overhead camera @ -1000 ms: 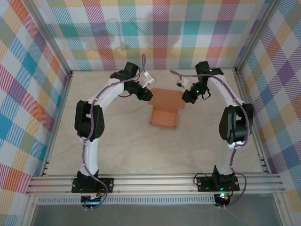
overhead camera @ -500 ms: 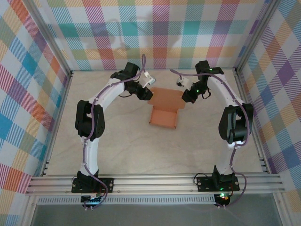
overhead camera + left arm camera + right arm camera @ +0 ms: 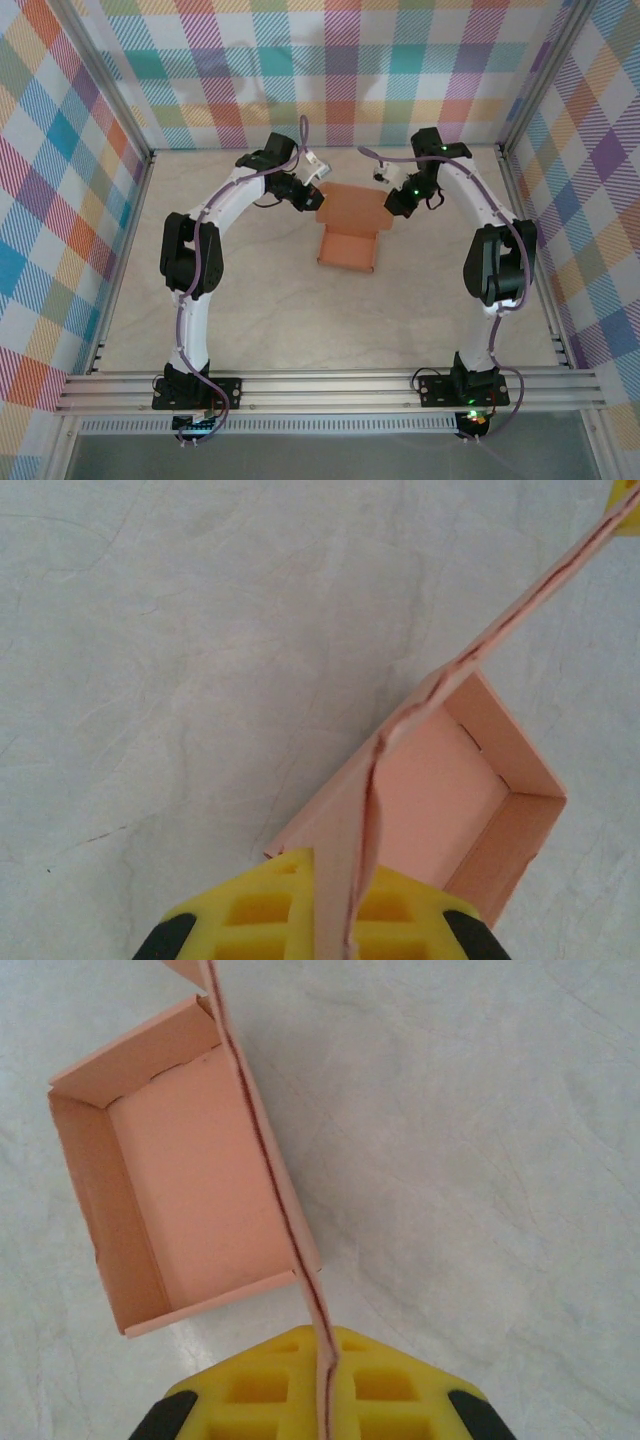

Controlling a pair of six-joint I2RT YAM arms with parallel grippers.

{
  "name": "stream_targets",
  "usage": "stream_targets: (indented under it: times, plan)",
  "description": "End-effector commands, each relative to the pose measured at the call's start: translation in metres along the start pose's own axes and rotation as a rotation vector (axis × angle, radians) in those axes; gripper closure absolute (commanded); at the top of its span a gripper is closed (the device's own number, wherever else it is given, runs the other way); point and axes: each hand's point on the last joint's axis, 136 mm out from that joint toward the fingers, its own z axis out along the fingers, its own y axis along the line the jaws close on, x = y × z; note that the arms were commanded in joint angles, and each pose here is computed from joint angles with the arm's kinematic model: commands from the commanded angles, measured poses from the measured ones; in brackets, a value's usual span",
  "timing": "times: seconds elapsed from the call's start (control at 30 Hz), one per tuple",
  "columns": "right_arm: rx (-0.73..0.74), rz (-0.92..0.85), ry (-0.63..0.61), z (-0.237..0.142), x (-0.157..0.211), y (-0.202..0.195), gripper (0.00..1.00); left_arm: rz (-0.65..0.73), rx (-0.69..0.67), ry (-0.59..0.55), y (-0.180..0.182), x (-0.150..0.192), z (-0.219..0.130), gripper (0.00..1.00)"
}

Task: Fold the paper box

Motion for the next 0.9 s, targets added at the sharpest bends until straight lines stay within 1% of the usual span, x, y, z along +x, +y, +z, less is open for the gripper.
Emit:
stream_targets:
  times: [0.0, 0.13, 0.2, 0.27, 0.4, 0.47, 0.53, 0.7, 0.77, 0.87]
  plan:
    - [0.089, 0.078, -0.001, -0.008, -0.004, -0.005, 1.0, -0.032, -0.039, -0.105, -0.01, -0.028, -0.02, 1.0]
    - [0.176, 0.103, -0.034, -0.007, -0.012, -0.004, 1.0, -0.043, -0.107, -0.112, -0.012, -0.028, -0.017, 1.0]
    - [0.195, 0.126, -0.041, -0.006, -0.013, 0.0, 1.0, -0.055, -0.124, -0.119, -0.013, -0.029, -0.016, 1.0]
    - [0.177, 0.151, -0.047, -0.005, -0.011, 0.005, 1.0, -0.059, -0.125, -0.125, -0.014, -0.028, -0.015, 1.0]
    - [0.2, 0.224, 0.006, -0.001, 0.003, 0.001, 1.0, -0.067, -0.164, -0.145, -0.013, -0.029, -0.02, 1.0]
    - [0.236, 0.285, 0.022, -0.001, 0.006, -0.007, 1.0, -0.093, -0.176, -0.168, -0.013, -0.033, -0.024, 1.0]
    - [0.275, 0.365, 0.0, -0.006, 0.003, -0.013, 1.0, -0.141, -0.173, -0.197, -0.016, -0.037, -0.026, 1.0]
    - [0.306, 0.523, -0.084, -0.014, -0.016, 0.001, 1.0, -0.227, -0.206, -0.231, -0.021, -0.042, -0.028, 1.0]
    - [0.316, 0.584, -0.097, -0.013, -0.019, 0.006, 1.0, -0.255, -0.217, -0.237, -0.025, -0.043, -0.025, 1.0]
    - [0.349, 0.657, -0.15, -0.009, -0.026, 0.012, 1.0, -0.288, -0.25, -0.249, -0.029, -0.044, -0.02, 1.0]
